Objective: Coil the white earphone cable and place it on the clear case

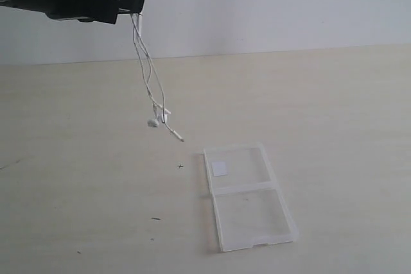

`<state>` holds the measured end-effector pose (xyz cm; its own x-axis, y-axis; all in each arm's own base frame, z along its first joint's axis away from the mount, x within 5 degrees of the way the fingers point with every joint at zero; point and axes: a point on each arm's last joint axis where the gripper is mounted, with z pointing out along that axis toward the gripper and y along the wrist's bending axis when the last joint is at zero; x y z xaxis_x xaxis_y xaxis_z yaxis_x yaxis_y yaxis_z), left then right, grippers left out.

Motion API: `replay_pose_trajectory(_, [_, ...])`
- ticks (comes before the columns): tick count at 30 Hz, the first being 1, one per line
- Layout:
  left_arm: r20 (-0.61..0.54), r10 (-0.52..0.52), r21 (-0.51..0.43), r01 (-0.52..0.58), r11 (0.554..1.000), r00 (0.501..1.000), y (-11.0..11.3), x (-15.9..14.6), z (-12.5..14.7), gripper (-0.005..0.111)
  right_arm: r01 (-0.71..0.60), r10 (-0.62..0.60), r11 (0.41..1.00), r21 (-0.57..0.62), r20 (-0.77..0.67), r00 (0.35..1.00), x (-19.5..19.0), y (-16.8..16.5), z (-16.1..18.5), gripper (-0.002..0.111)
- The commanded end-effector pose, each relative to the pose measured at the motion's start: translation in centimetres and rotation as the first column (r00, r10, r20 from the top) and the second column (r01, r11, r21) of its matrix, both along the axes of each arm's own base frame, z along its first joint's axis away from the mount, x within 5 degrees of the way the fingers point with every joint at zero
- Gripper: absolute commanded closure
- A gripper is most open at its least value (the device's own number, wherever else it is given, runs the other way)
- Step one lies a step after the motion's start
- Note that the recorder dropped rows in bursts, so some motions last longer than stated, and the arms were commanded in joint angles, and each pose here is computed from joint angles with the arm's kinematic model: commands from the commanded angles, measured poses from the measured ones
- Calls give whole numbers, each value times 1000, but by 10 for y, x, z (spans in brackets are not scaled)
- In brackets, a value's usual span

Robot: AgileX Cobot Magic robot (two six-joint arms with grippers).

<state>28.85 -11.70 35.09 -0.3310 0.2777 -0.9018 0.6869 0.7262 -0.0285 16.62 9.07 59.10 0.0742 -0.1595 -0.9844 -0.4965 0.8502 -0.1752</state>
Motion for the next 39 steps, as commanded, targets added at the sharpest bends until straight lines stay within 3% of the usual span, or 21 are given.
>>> replay_pose_trajectory(1, [-12, 4, -5, -4, 1000, 1000, 0, 2, -2, 107, 18, -21, 998, 66, 55, 998, -10, -7, 10, 108])
replay_pose_trajectory(5, [-13, 6, -4, -6, 1000, 1000, 0, 2, -3, 107, 40, -40, 999, 10, -8, 999, -16, -12, 4, 108])
replay_pose_trajectory(11, [14, 70, -7, -70, 998, 997, 14, 6, 2, 107, 67, -94, 990, -127, -220, 971, -19, -18, -19, 108])
replay_pose_trajectory(15, [50, 130, -30, -129, 991, 990, 32, 0, 17, 107, 26, -66, 990, -135, -303, 951, -24, -17, -25, 108])
replay_pose_trajectory(21, [108, 153, -27, -151, 988, 982, 42, -14, 33, 107, -43, -12, 990, -136, -381, 925, -26, -11, -38, 108])
replay_pose_trajectory(26, [123, 185, -32, -182, 983, 975, 49, -25, 44, 107, -88, 10, 984, -153, -449, 893, -12, 1, -72, 108])
replay_pose_trajectory(39, [46, 160, -9, -159, 987, 986, 49, -34, 41, 107, -276, 229, 961, 5, -575, 786, 25, 45, -200, 108])
